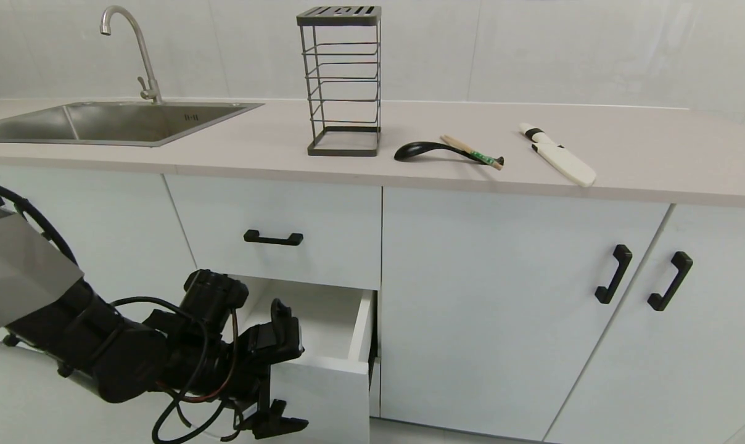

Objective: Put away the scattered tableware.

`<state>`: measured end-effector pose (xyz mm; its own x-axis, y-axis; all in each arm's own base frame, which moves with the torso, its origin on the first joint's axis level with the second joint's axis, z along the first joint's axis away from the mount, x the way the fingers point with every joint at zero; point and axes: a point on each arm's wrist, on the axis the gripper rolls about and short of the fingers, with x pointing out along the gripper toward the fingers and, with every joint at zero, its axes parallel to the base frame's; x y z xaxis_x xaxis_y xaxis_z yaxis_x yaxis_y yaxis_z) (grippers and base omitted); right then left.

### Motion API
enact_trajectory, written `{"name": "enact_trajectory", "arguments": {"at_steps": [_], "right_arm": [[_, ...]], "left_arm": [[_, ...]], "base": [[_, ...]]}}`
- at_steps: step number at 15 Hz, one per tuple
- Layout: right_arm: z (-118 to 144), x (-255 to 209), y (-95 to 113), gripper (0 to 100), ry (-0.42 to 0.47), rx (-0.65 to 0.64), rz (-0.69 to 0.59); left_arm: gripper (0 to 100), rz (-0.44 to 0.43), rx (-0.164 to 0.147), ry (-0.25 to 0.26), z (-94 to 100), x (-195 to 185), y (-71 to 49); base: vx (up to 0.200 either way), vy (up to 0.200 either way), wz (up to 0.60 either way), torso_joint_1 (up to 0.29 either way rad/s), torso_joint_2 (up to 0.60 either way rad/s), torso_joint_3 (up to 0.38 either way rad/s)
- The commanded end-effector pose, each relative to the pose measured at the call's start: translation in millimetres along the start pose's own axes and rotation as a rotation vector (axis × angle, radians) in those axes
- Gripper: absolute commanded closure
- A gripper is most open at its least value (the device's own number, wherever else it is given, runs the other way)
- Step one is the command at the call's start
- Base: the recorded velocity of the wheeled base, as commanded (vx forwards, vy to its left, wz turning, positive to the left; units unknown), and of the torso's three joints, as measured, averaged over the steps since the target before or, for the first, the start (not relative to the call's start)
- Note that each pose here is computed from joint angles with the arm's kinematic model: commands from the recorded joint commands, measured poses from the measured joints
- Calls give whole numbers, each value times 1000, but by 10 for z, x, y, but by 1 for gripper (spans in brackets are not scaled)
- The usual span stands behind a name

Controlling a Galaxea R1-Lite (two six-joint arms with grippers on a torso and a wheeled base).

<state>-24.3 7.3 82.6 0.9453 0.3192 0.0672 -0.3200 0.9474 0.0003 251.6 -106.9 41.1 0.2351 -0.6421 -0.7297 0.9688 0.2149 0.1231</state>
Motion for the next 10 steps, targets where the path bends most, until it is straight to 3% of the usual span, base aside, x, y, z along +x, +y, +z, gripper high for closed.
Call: {"name": "enact_trajectory", "arguments": {"at_steps": [1, 5, 7, 8, 9, 10], "right_arm": [[1, 1, 0, 100, 0, 0, 0], [1, 1, 0, 100, 0, 0, 0], [2, 1, 0, 100, -1, -1, 0], [1, 1, 0, 100, 0, 0, 0], [1, 1, 0, 100, 0, 0, 0], [1, 1, 0, 100, 0, -2, 0]], "left_arm": [[0, -4, 4, -3, 11, -73, -93], [0, 21, -15, -23, 16, -197, -210], [0, 44, 0, -46, 74, -266, -219], [0, 63, 57, -88, 226, -363, -294], [0, 65, 86, -116, 320, -414, -364], [0, 59, 128, -189, 539, -526, -558]], "base": [[0, 0, 0, 0, 0, 0], [0, 0, 0, 0, 0, 0], [0, 0, 0, 0, 0, 0], [0, 0, 0, 0, 0, 0], [0, 0, 0, 0, 0, 0], [0, 0, 0, 0, 0, 0]]}}
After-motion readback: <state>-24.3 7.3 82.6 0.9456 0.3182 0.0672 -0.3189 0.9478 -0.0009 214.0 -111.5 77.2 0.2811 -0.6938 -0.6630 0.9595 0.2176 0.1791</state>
